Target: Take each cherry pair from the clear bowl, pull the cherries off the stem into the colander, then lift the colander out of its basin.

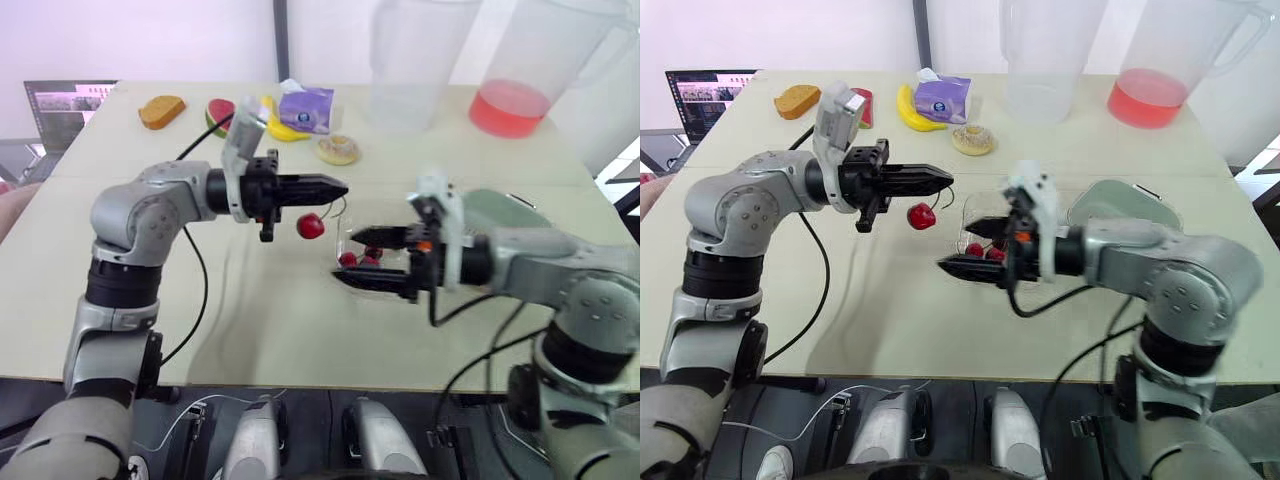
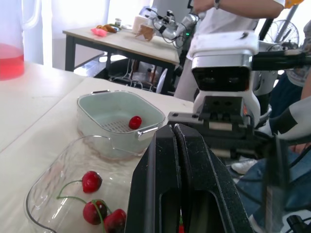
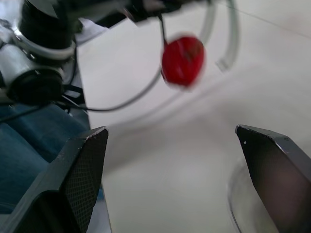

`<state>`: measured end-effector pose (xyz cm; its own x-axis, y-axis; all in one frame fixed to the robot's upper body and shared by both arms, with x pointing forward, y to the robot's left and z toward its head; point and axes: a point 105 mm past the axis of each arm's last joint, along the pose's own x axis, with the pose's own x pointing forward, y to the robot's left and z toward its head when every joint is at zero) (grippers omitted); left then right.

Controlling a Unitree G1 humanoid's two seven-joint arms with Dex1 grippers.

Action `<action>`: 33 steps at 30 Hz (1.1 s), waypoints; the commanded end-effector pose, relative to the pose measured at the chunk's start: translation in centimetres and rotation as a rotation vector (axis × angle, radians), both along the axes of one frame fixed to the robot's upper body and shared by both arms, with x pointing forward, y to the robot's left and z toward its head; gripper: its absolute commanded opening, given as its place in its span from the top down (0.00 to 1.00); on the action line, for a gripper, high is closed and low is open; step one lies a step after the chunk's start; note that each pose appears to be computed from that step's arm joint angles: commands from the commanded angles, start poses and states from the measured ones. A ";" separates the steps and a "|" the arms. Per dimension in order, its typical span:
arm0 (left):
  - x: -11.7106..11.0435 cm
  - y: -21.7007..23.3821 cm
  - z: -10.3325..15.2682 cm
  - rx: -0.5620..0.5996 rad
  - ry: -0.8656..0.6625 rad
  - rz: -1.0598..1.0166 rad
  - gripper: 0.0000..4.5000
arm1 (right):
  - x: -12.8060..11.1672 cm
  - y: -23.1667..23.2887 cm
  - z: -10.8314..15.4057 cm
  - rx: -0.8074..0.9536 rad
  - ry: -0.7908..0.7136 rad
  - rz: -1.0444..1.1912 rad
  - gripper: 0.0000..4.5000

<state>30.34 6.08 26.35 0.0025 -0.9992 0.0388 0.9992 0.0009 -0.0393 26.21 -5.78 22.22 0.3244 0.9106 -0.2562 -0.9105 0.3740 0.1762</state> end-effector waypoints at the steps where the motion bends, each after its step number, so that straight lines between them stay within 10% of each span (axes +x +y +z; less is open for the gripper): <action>1: -0.6 -0.2 1.1 -0.009 -0.050 -0.032 1.00 | 1.4 0.6 1.0 0.021 -0.046 -0.035 0.02; 13: -0.5 -0.3 1.2 -0.023 -0.050 -0.028 1.00 | 2.3 2.4 1.8 0.073 -0.060 -0.017 0.02; 23: -0.4 -0.3 1.2 -0.026 -0.052 -0.024 1.00 | 2.0 2.3 1.3 0.064 -0.046 -0.008 0.88; 33: -0.5 -0.4 1.4 -0.035 -0.053 -0.019 1.00 | 1.9 1.2 -3.8 -0.104 0.073 -0.065 0.90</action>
